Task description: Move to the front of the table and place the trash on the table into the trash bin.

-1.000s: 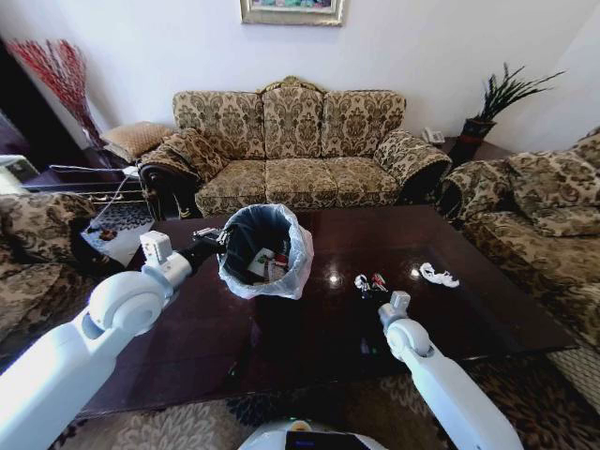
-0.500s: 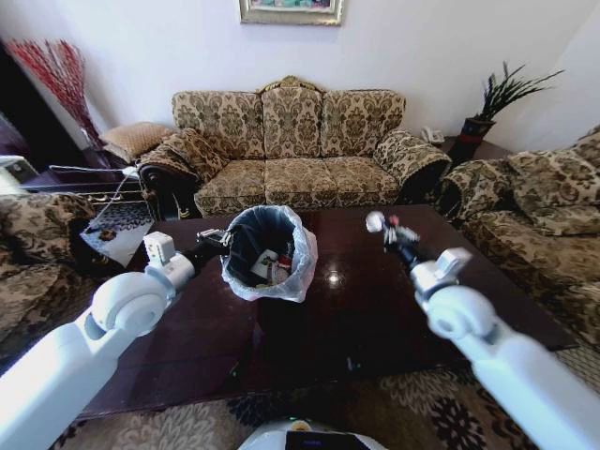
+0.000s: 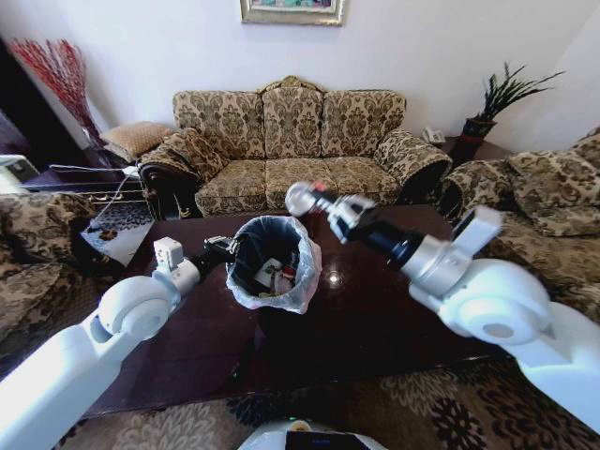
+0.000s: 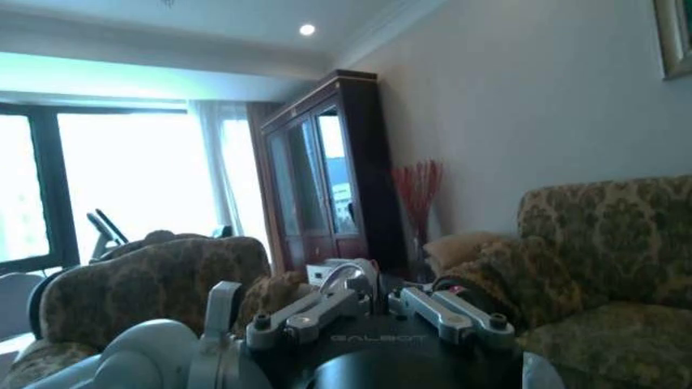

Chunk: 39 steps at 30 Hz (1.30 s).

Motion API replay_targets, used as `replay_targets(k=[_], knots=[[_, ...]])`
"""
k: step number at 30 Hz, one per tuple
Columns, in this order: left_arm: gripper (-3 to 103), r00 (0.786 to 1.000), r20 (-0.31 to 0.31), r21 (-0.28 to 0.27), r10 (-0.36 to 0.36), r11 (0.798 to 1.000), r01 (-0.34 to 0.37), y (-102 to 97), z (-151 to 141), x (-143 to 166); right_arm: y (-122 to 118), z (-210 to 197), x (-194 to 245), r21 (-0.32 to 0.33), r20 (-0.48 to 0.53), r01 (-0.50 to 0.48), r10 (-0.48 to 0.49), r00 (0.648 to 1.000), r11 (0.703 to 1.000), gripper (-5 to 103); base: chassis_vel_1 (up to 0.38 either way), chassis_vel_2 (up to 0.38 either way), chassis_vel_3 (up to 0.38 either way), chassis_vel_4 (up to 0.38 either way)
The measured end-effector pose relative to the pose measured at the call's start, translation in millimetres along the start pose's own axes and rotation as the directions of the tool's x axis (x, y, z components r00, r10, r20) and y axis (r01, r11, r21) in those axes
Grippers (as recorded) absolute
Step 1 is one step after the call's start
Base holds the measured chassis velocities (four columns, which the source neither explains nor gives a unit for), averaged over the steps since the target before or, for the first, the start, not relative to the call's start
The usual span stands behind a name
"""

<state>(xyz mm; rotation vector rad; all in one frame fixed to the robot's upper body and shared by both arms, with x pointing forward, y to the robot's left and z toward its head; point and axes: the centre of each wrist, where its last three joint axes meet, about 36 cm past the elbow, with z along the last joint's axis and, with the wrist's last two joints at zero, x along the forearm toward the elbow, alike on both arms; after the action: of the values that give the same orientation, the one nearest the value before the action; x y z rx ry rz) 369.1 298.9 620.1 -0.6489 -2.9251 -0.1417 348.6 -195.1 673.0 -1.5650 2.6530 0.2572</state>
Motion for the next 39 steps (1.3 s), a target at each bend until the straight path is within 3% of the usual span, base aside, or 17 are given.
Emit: replay_targets(k=[8,11,17,20,21,23,25,27,28,29,30,31,32,33,36,37,39], knots=[[3,1.0,-0.006,0.002,0.027,1.0,-0.027,-3.7,0,2,-10,14,-24,0.001,-0.051,0.067,-0.067,0.996,0.998,-1,0.0,0.0,0.0,0.0],[3,1.0,-0.001,-0.002,0.017,1.0,-0.017,-1.2,-2,3,-13,21,-27,0.004,-0.077,0.067,-0.067,0.995,0.998,20,0.0,0.0,0.0,0.0],[3,1.0,0.0,-0.002,0.012,1.0,-0.012,0.9,-3,3,-10,24,-24,-0.001,-0.081,0.063,-0.062,0.995,0.998,37,0.0,0.0,0.0,0.0],[3,1.0,0.0,0.009,-0.002,1.0,0.002,4.9,-1,1,-13,20,-18,0.011,-0.056,-0.021,0.022,0.998,1.0,53,0.0,0.0,0.0,0.0],[3,1.0,0.0,0.009,-0.002,1.0,0.002,4.9,-1,1,-13,20,-18,0.011,-0.056,-0.021,0.022,0.998,1.0,53,0.0,0.0,0.0,0.0],[3,0.999,0.005,0.021,-0.043,0.999,0.043,16.0,0,-2,-25,24,-7,0.042,-0.02,-0.21,0.211,0.977,0.977,64,0.0,0.0,0.0,0.0],[3,0.998,0.008,0.023,-0.054,0.998,0.054,18.9,0,-2,-30,27,-4,0.055,-0.012,-0.255,0.256,0.967,0.965,64,0.0,0.0,0.0,0.0],[3,0.996,0.019,0.022,-0.085,0.996,0.085,25.5,-2,-2,-49,37,7,0.121,0.014,-0.416,0.417,0.909,0.902,74,0.0,0.0,0.0,0.0],[3,0.995,0.029,0.019,-0.1,0.995,0.099,27.9,-4,0,-63,47,14,0.162,0.011,-0.519,0.524,0.852,0.839,80,0.0,0.0,0.0,0.0],[3,0.995,0.029,0.019,-0.1,0.995,0.099,27.9,-4,0,-63,47,14,0.162,0.011,-0.519,0.524,0.852,0.839,80,0.0,0.0,0.0,0.0],[3,0.993,0.035,0.02,-0.109,0.994,0.108,29.0,-4,1,-69,53,18,0.177,-0.001,-0.571,0.58,0.815,0.802,85,0.0,0.0,0.0,0.0],[3,0.992,0.044,0.021,-0.119,0.993,0.118,29.8,-4,2,-76,60,24,0.191,-0.019,-0.629,0.644,0.765,0.753,85,0.0,0.0,0.0,0.0],[3,0.99,0.055,0.024,-0.126,0.992,0.125,30.3,-4,3,-82,70,35,0.2,-0.051,-0.692,0.713,0.7,0.694,95,0.0,0.0,0.0,0.0],[3,0.99,0.055,0.024,-0.126,0.992,0.125,30.3,-4,3,-82,70,35,0.2,-0.051,-0.692,0.713,0.7,0.694,95,0.0,0.0,0.0,0.0],[3,0.989,0.076,0.038,-0.125,0.992,0.123,28.8,-6,6,-87,100,84,0.205,-0.089,-0.819,0.843,0.53,0.536,100,0.0,0.0,0.0,0.0],[3,0.989,0.076,0.038,-0.125,0.992,0.123,28.8,-6,6,-87,100,84,0.205,-0.089,-0.819,0.843,0.53,0.536,100,0.0,0.0,0.0,0.0],[3,0.989,0.088,0.042,-0.123,0.992,0.12,29.5,-7,6,-82,118,109,0.206,-0.108,-0.851,0.876,0.471,0.483,100,0.0,0.0,0.0,0.0]])
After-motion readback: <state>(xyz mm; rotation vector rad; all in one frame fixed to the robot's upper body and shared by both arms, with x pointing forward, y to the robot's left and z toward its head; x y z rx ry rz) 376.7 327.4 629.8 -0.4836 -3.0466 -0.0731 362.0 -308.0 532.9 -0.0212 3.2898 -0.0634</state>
